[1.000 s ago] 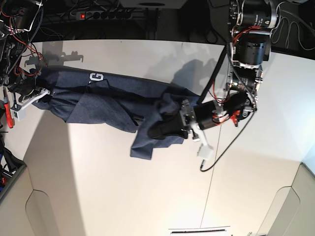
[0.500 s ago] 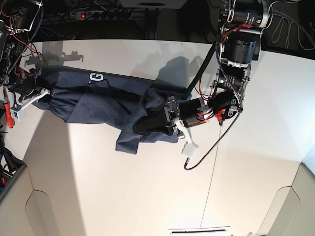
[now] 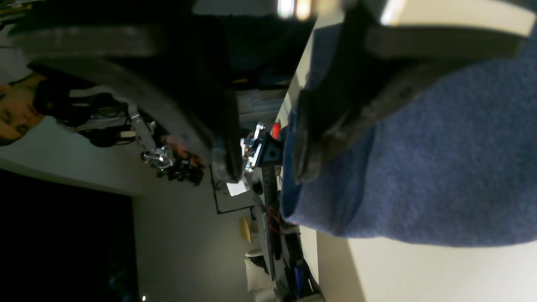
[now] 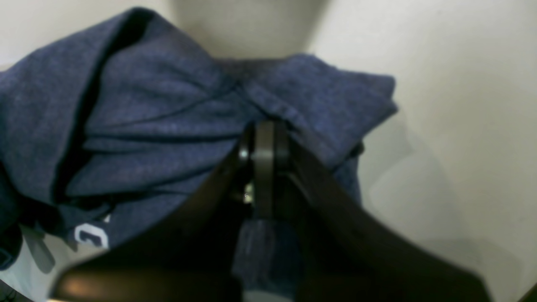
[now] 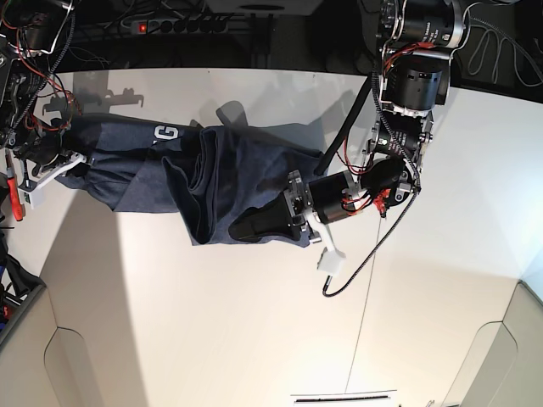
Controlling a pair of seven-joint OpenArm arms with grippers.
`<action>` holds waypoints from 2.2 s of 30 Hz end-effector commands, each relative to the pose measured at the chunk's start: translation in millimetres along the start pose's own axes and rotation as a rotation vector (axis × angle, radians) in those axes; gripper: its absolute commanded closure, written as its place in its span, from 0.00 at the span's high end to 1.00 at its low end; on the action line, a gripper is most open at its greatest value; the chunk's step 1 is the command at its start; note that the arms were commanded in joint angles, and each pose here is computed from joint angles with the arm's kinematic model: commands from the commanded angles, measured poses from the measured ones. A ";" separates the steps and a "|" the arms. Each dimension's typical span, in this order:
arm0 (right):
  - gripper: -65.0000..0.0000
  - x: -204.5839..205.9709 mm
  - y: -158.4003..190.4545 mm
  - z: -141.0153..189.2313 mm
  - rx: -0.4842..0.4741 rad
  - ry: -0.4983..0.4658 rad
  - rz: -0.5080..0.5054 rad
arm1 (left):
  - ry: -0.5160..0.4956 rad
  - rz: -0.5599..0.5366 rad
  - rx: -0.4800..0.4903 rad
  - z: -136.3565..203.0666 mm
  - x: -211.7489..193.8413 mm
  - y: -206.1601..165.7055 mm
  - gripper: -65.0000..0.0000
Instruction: Layout the t-shirt on the table in an organized manner, then fold the t-shirt properly
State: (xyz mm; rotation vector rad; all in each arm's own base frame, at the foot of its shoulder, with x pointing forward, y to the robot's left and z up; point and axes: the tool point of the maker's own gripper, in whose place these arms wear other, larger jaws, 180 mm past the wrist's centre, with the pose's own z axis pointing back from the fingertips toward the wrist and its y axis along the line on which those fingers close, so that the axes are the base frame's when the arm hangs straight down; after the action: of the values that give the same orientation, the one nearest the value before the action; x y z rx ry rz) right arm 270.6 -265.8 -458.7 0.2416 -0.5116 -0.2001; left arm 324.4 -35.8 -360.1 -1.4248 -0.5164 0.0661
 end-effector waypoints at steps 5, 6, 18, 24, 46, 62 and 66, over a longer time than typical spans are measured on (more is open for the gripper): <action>0.00 11.5 -4.3 4.8 -0.011 -0.025 0.007 | 0.077 -0.119 0.097 -2.6 0.9 10.5 0.00; 0.00 11.5 -4.3 4.8 -0.011 -0.025 0.007 | 0.092 -0.140 0.134 -1.5 -1.2 17.5 0.00; 0.00 11.5 -4.3 4.8 -0.011 -0.025 0.007 | 0.129 -0.226 0.204 -19.5 -13.1 27.2 0.00; 0.00 11.4 -4.2 4.8 -0.011 -0.025 0.006 | 0.211 -0.269 0.152 -54.7 -44.0 11.2 0.00; 0.00 11.4 -4.3 4.8 -0.011 -0.024 0.007 | 0.250 -0.438 0.182 -64.2 -35.4 0.2 0.00; 0.00 13.2 -2.3 5.0 0.001 -0.032 -0.001 | 0.222 -0.696 0.606 42.9 17.5 74.2 0.00; 0.00 18.9 4.2 6.9 0.029 -0.050 -0.012 | 0.158 -0.733 0.761 68.7 25.4 97.4 0.00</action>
State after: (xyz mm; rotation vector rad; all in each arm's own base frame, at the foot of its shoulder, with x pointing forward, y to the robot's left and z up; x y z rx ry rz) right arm 272.7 -260.1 -455.7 0.2810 -0.5199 -0.2148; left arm 337.3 43.5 -446.5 -0.4835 -0.7381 -0.3912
